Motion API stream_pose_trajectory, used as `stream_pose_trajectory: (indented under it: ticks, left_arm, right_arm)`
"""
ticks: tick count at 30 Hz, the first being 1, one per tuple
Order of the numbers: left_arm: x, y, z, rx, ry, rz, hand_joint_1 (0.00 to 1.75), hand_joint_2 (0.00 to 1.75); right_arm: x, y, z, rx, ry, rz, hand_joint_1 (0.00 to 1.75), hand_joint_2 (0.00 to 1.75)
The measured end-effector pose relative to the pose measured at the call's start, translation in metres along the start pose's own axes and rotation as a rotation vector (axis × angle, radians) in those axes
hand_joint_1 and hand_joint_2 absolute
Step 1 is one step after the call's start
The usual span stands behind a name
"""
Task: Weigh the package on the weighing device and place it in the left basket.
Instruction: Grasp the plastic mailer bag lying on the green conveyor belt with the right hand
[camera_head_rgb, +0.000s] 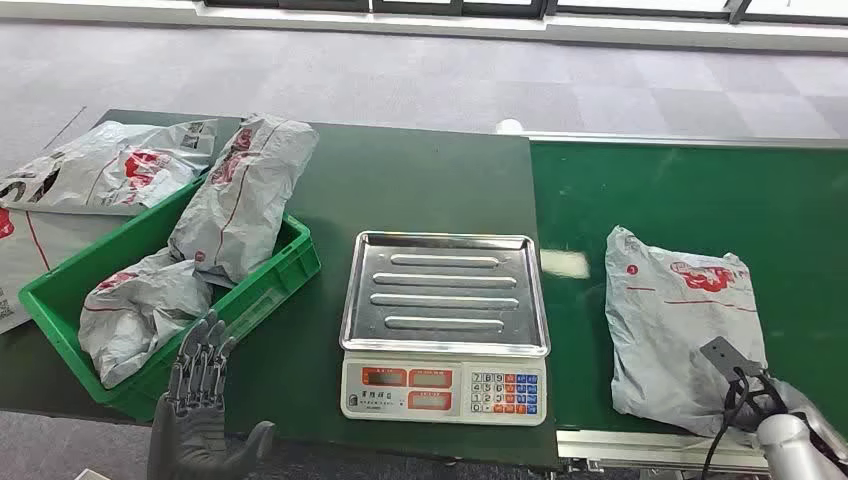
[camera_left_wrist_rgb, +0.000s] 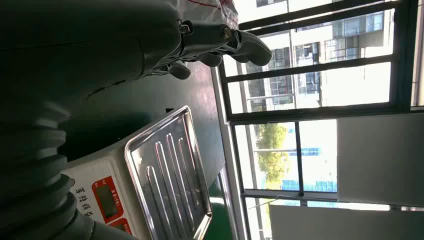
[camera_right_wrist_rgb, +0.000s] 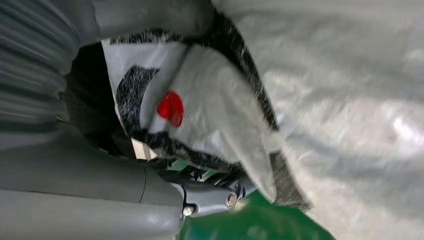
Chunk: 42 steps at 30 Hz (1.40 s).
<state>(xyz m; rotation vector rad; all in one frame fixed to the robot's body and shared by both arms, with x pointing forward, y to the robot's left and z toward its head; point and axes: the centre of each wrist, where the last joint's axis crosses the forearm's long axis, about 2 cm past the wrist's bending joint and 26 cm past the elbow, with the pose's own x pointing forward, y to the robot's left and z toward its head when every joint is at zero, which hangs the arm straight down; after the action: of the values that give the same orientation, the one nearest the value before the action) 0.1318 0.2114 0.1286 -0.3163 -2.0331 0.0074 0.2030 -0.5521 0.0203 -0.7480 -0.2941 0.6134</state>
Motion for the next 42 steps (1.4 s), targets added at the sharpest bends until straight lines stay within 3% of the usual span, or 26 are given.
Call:
stream_pose_trajectory:
  ticks: [18,22,26,31,35,38,42]
  left_arm:
    - [-0.004,-0.005,0.000,-0.067,0.029,0.022,0.00,1.75]
    - [-0.003,-0.006,-0.001,-0.071,0.029,0.029,0.00,1.75]
    - [0.002,-0.005,-0.003,-0.078,0.018,0.036,0.00,1.75]
    - [0.003,-0.006,-0.006,-0.051,-0.007,0.027,0.00,1.75]
    - [0.001,-0.006,-0.008,-0.021,-0.027,0.016,0.00,1.75]
    - [0.000,-0.005,-0.011,0.001,-0.042,0.006,0.00,1.75]
    - [-0.001,-0.004,-0.012,0.007,-0.050,0.000,0.00,1.75]
  right_arm:
    - [-0.016,0.000,0.001,-0.053,-0.038,-0.074,1.75,1.75]
    - [-0.014,0.000,0.004,-0.147,-0.103,-0.116,1.75,1.75]
    - [0.010,-0.013,0.028,-0.447,-0.374,-0.323,1.75,1.75]
    - [0.046,-0.051,0.095,-1.035,-0.767,-0.635,1.75,1.75]
    - [0.066,-0.061,0.155,-1.359,-1.015,-0.654,1.75,1.75]
    - [0.097,-0.052,0.196,-1.440,-1.211,-0.565,1.75,1.75]
    - [0.128,-0.032,0.224,-1.369,-1.380,-0.530,1.75,1.75]
